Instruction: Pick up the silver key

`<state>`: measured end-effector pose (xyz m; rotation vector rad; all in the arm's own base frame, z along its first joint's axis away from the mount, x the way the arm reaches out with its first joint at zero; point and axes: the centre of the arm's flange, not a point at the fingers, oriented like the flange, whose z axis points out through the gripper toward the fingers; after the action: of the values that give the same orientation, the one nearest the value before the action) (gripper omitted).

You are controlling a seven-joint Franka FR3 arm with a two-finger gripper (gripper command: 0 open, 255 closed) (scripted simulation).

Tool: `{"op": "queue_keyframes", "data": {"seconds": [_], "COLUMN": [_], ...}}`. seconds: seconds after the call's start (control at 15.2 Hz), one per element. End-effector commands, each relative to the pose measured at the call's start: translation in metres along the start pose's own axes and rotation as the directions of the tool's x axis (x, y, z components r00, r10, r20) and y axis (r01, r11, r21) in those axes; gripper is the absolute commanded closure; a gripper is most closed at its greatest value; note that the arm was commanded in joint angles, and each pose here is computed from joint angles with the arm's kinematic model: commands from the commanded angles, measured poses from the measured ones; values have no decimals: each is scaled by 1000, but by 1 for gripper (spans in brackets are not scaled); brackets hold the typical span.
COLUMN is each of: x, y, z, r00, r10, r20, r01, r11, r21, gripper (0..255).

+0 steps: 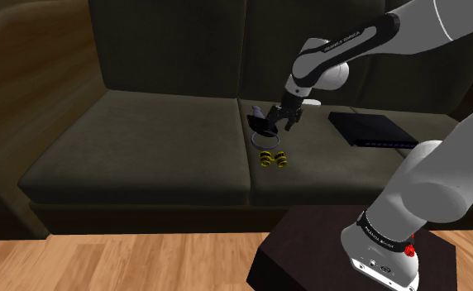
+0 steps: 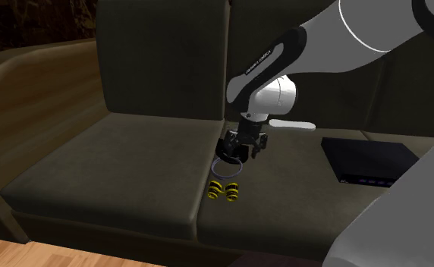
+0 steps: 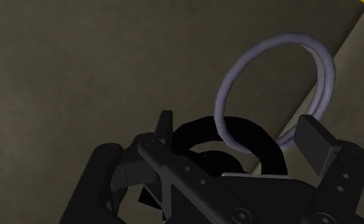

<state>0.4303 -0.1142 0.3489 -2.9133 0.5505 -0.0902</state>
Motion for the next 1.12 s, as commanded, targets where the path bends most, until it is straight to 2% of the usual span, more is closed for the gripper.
{"op": "queue_keyframes", "data": {"seconds": [0.0,0.33,0.4,1.06], "x": [1,1,1,1], "y": [3,6,5,5], "z": [11,30,30,25], "r00": [1000,1000,1000,1000], "r10": [2,2,2,2], "r20": [-2,-2,-2,-2], "r01": [-2,-2,-2,-2], "r11": [1000,1000,1000,1000], "r21": [1,1,1,1], "gripper": [0,0,255,255]}}
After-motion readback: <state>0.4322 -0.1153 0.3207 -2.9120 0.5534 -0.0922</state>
